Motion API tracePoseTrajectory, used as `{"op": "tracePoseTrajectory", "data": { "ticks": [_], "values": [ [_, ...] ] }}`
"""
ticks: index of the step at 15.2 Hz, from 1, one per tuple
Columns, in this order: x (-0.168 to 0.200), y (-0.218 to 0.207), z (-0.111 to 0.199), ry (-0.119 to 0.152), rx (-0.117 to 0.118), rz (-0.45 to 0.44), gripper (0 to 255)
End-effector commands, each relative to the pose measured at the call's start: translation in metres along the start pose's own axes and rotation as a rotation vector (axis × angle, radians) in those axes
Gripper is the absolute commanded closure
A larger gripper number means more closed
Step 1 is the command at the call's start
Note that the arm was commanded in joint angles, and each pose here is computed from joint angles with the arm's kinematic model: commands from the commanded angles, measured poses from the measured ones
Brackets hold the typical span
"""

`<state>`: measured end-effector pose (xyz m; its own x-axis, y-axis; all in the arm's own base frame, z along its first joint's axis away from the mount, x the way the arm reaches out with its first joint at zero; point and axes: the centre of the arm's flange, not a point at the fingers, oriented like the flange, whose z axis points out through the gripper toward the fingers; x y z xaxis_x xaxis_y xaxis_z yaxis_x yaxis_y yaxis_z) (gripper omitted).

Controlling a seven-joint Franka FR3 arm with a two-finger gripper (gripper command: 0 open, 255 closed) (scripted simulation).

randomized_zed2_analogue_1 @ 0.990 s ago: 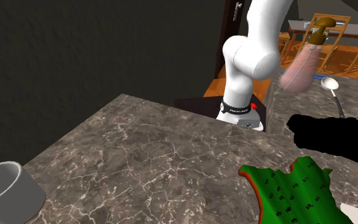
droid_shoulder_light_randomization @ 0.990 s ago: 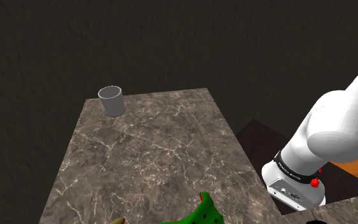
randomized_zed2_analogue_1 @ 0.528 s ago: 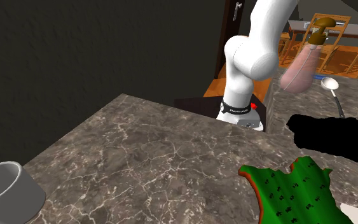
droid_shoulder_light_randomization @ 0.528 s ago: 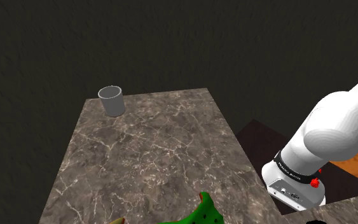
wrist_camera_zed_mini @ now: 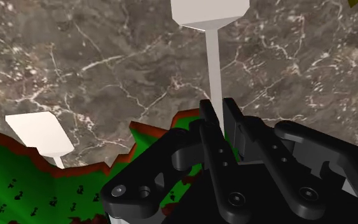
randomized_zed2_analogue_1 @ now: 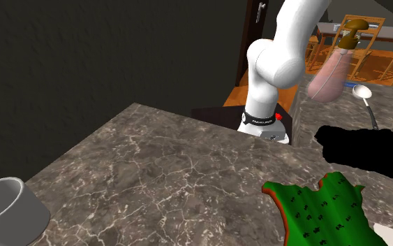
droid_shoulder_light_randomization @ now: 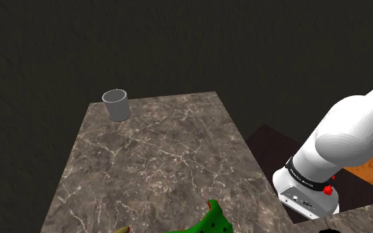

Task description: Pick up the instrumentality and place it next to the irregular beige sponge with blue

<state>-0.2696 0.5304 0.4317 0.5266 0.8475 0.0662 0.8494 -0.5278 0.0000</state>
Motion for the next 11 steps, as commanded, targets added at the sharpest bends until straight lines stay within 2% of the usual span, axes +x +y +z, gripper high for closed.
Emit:
{"op": "tracePoseTrajectory", "data": {
  "ticks": [1,11],
  "values": [
    [-0.002,0.0,0.011,0.0,0.0,0.0,255],
    [-0.005,0.0,0.063,0.0,0.0,0.0,255]
  ]
}}
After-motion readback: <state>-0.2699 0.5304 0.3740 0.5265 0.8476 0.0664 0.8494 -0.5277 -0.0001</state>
